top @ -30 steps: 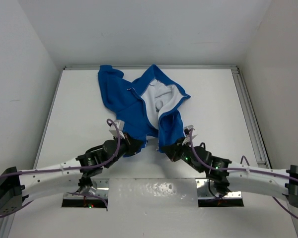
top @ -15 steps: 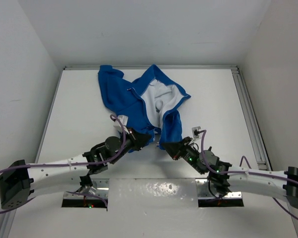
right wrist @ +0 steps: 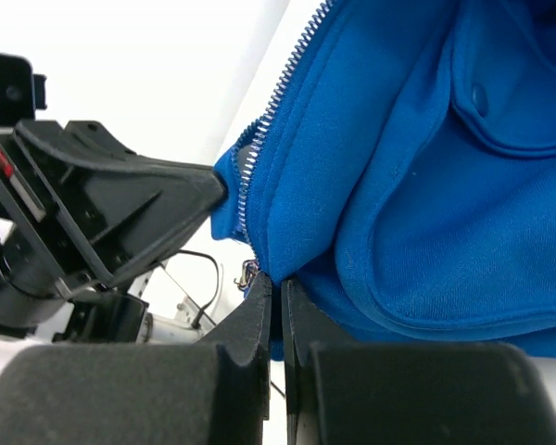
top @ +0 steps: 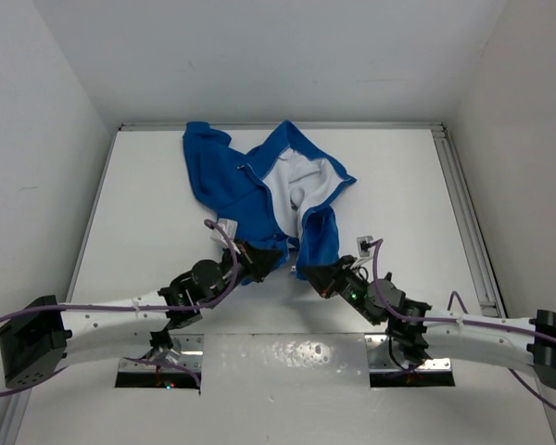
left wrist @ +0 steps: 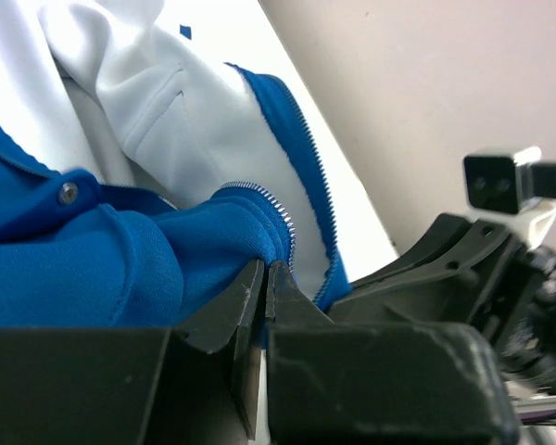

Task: Zip up the jacket

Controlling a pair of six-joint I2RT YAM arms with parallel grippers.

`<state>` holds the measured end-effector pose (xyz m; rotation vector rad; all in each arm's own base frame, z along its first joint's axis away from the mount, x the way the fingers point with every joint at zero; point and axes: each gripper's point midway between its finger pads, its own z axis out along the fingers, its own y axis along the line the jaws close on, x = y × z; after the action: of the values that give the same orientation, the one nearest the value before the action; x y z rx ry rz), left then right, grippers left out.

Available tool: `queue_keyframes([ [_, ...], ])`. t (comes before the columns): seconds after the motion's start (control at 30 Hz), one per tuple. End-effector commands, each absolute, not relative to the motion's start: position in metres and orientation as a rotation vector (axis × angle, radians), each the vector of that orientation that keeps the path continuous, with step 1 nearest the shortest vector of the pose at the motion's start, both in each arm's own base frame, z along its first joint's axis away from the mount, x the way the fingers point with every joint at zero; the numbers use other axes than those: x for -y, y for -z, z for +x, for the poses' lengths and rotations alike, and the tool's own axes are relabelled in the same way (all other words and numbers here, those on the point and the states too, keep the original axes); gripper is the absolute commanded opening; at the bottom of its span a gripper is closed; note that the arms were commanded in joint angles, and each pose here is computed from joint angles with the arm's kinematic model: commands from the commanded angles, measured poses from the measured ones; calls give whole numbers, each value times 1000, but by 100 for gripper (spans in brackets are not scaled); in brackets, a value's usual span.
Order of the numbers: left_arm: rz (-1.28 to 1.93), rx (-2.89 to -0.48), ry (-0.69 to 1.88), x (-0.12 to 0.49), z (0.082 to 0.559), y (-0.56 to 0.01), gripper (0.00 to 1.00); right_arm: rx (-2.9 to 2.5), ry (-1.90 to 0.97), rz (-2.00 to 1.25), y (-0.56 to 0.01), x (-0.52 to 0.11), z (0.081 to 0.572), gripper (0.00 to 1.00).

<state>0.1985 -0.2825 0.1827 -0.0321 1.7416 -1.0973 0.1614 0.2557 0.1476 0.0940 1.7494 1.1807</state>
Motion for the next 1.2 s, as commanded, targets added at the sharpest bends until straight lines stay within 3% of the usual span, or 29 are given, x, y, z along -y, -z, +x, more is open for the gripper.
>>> queue_keyframes([
  [0.0,27,-1596,1110,284,203,-214,0,-1702,-1259,183,-180,-262,165,0],
  [1.17,153,-1596,1120,296,193,-202,0,-1692,-1250,192,-193,-260,167,0],
])
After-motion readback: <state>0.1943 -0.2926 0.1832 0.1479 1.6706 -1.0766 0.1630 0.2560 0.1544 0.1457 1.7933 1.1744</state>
